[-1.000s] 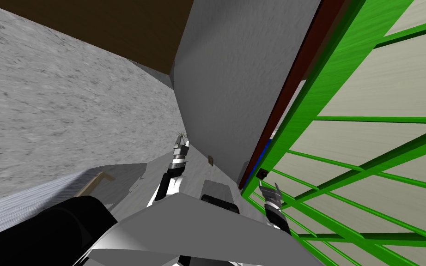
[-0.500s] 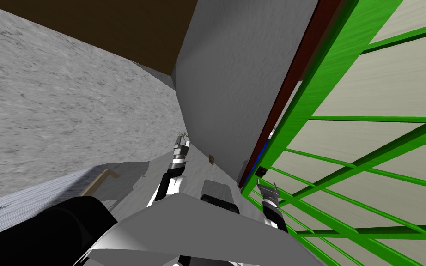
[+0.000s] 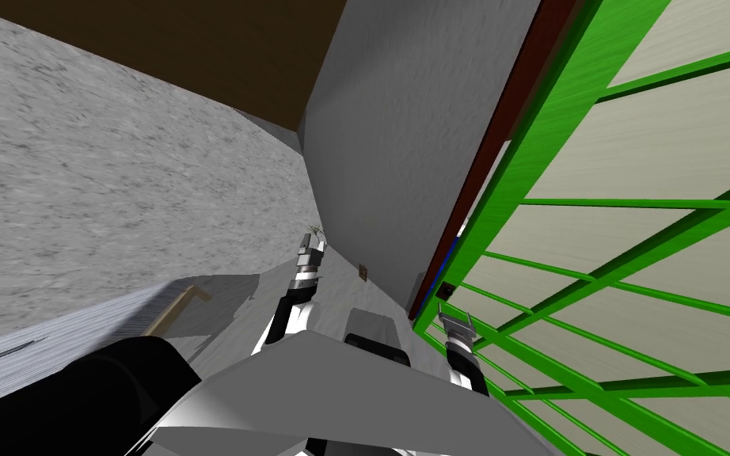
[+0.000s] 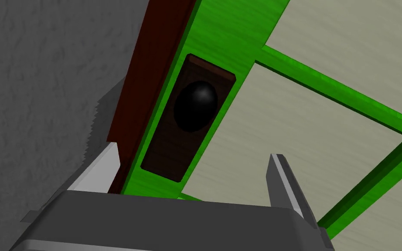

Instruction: Pull the door open

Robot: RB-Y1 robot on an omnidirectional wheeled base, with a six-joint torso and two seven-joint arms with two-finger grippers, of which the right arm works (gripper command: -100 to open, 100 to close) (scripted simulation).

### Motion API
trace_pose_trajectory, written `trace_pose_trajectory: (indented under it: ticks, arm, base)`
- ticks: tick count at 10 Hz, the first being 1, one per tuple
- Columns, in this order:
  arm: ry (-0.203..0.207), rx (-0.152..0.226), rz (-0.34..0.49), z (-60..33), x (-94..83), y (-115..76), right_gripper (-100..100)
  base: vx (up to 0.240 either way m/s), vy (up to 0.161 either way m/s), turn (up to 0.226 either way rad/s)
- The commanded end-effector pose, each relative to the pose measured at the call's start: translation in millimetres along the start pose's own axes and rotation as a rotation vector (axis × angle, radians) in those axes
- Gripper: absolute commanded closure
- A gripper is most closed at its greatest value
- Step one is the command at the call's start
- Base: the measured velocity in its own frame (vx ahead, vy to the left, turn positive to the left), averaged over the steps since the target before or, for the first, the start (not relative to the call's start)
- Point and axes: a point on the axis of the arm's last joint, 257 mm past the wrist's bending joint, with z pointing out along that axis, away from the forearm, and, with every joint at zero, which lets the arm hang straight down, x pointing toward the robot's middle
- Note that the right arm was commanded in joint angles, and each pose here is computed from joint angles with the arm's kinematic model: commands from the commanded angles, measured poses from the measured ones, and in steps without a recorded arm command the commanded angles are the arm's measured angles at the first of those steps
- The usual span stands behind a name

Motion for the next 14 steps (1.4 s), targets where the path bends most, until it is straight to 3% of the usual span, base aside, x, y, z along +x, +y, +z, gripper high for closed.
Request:
trace_pose_trajectory:
  ticks: [1, 8, 11, 12, 14]
  arm:
    - [-0.002, -0.001, 0.038, 0.7, 0.2, -1.7, -100]
    - [-0.022, -0.01, 0.317, 4.5, 3.5, -16.7, -100]
    - [-0.028, -0.013, 0.39, 5.4, 4.4, -21.1, -100]
    - [-0.027, -0.012, 0.373, 5.1, 4.4, -20.5, -100]
    - [-0.03, -0.026, 0.378, 4.0, -6.4, 0.6, -100]
  base:
    - [-0.039, -0.006, 0.015]
    - [-0.061, -0.004, 0.022]
    - [-0.051, -0.001, 0.017]
    - [-0.019, 0.003, 0.002]
    - [0.162, 0.001, 0.068]
